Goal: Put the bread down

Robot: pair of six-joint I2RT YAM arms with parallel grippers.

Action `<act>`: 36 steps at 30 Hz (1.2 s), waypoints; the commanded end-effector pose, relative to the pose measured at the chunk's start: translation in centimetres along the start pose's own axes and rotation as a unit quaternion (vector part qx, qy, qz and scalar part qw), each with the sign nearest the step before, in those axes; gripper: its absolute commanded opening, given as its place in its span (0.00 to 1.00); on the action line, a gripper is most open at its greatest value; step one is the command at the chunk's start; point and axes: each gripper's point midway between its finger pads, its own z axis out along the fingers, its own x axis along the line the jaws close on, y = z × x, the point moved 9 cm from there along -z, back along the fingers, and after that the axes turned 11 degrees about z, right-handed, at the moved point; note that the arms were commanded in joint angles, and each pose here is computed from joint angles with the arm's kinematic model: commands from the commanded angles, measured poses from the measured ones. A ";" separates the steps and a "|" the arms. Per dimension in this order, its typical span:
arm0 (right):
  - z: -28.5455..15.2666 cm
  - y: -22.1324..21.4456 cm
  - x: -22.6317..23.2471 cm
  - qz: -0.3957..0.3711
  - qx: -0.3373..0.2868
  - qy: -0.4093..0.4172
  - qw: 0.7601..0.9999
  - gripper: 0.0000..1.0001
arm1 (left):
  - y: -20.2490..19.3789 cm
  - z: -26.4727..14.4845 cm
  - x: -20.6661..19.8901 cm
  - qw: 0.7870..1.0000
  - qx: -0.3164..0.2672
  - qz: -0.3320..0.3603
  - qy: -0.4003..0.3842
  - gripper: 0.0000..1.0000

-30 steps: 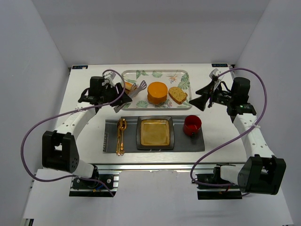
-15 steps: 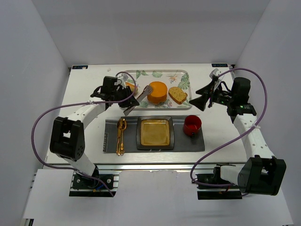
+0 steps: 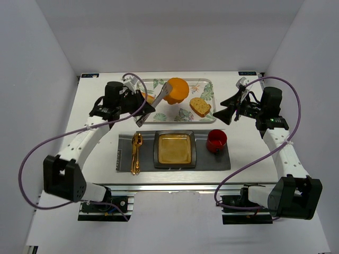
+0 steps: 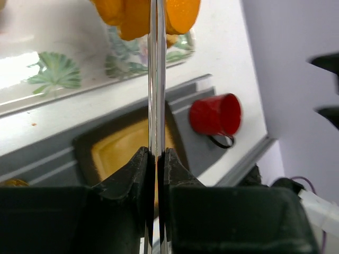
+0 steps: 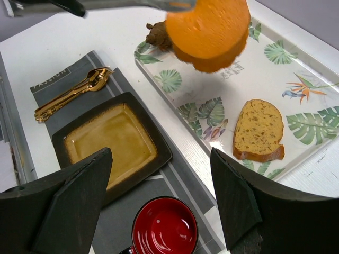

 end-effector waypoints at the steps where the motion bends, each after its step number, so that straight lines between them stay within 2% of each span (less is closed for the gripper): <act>1: -0.2 1.2 0.4 -0.026 -0.018 0.010 0.999 0.79 | 0.3 -3.9 -3.1 0.999 -0.010 0.018 -0.049 0.00; 6: -0.1 1.1 0.3 -0.024 -0.017 0.013 0.999 0.80 | -5.3 -7.1 -3.7 0.994 0.076 -0.006 -0.081 0.00; 12: 0.0 1.2 0.1 -0.014 -0.015 0.020 1.000 0.80 | -10.3 -9.2 -3.8 0.986 0.123 -0.041 -0.110 0.00; 17: 0.2 1.3 0.0 -0.014 -0.015 0.026 0.999 0.80 | -12.0 -9.3 -3.2 0.983 0.144 -0.047 -0.102 0.01; 18: 0.2 1.3 0.0 -0.012 -0.014 0.026 0.999 0.80 | -12.2 -9.2 -3.1 0.983 0.145 -0.048 -0.105 0.04; 21: 0.2 1.1 -0.1 -0.012 -0.012 0.026 1.000 0.80 | -13.3 -8.9 -2.5 0.979 0.165 -0.061 -0.099 0.24; 22: 0.2 1.1 -0.1 -0.012 -0.012 0.026 1.000 0.80 | -13.6 -8.8 -2.3 0.979 0.170 -0.059 -0.094 0.39; 26: 0.2 0.9 -0.1 -0.013 -0.008 0.023 1.000 0.80 | -13.3 -9.3 -2.0 0.983 0.172 -0.045 -0.049 0.58; 31: 0.1 0.5 -0.1 -0.010 0.000 0.021 1.000 0.80 | -11.9 -10.0 -2.6 0.989 0.141 -0.031 -0.028 0.62; 36: -0.1 0.0 -0.5 -0.007 0.013 -0.006 1.000 0.87 | -9.0 -11.5 -3.6 0.996 0.081 -0.007 0.021 0.61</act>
